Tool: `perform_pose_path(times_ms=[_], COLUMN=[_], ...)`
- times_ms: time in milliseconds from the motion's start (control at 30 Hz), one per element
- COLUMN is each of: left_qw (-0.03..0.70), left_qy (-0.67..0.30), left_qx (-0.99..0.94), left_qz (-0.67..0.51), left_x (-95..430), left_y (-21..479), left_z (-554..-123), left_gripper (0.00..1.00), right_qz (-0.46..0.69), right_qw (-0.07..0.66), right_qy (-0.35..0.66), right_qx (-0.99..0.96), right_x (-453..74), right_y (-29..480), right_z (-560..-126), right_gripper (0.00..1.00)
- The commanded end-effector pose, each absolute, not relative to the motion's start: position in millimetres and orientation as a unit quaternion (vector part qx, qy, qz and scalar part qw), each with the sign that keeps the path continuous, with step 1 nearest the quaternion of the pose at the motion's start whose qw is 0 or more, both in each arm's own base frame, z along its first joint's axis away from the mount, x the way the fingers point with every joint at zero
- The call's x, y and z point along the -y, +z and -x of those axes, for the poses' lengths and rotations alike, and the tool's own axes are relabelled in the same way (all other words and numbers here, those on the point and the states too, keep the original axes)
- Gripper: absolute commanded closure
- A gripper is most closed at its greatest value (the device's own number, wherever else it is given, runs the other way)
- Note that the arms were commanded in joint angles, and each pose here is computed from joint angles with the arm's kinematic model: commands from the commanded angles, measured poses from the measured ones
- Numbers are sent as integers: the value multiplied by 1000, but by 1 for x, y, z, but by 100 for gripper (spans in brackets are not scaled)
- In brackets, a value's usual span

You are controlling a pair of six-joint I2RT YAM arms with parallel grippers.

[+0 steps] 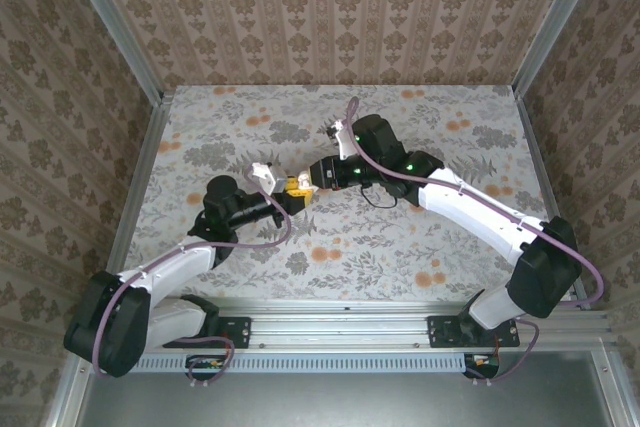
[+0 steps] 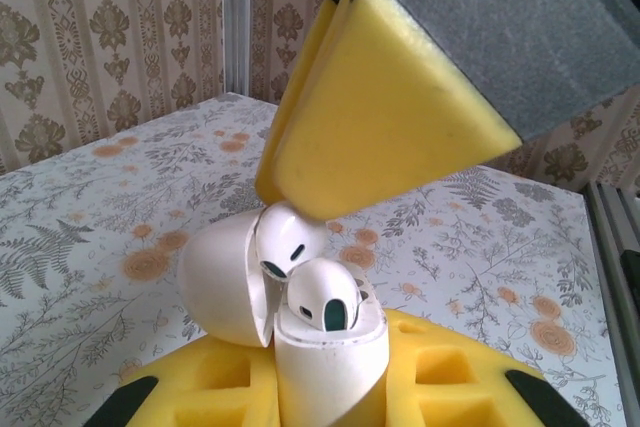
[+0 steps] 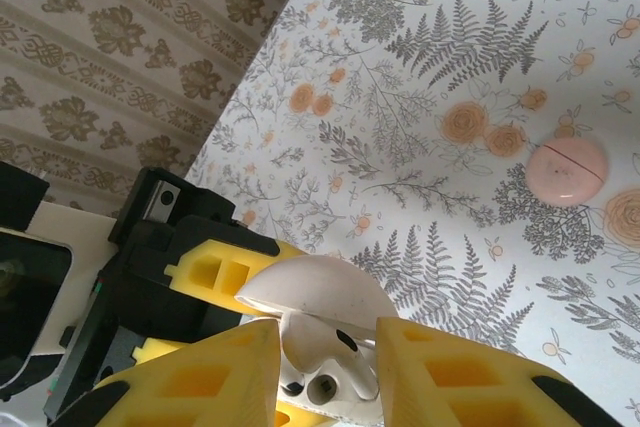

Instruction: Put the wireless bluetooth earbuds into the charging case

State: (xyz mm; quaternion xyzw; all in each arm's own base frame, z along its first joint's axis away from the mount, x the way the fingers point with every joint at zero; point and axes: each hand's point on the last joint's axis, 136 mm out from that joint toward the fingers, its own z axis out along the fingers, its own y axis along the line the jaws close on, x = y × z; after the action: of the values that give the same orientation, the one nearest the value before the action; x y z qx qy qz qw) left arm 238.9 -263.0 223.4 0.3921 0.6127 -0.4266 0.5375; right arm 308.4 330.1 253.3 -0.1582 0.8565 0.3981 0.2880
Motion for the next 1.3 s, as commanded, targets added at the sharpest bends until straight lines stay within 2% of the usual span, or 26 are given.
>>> perform_pose_path(times_ms=[0,433,867,1267], left_qw=[551,550,544,529], left_qy=[-424,-422,-414,-419], left_qx=[-592,-595,-603,-606], left_qz=[-408,-407,-410,-422], left_x=[267,267,268,278], left_y=[238,238,232,221], left_z=[-237,-238,-241,-239], left_gripper=[90,90,91,91], right_qz=[149,161,137,124], right_qw=[261,225,234,229], right_qy=[436,459,385,387], right_qx=[-848,-844,-882,-884], right_x=[-336,-339,-315,-317], right_y=[250,245,223,207], right_z=[-306,-292,-298,-306], right_gripper=[68,68,67,68])
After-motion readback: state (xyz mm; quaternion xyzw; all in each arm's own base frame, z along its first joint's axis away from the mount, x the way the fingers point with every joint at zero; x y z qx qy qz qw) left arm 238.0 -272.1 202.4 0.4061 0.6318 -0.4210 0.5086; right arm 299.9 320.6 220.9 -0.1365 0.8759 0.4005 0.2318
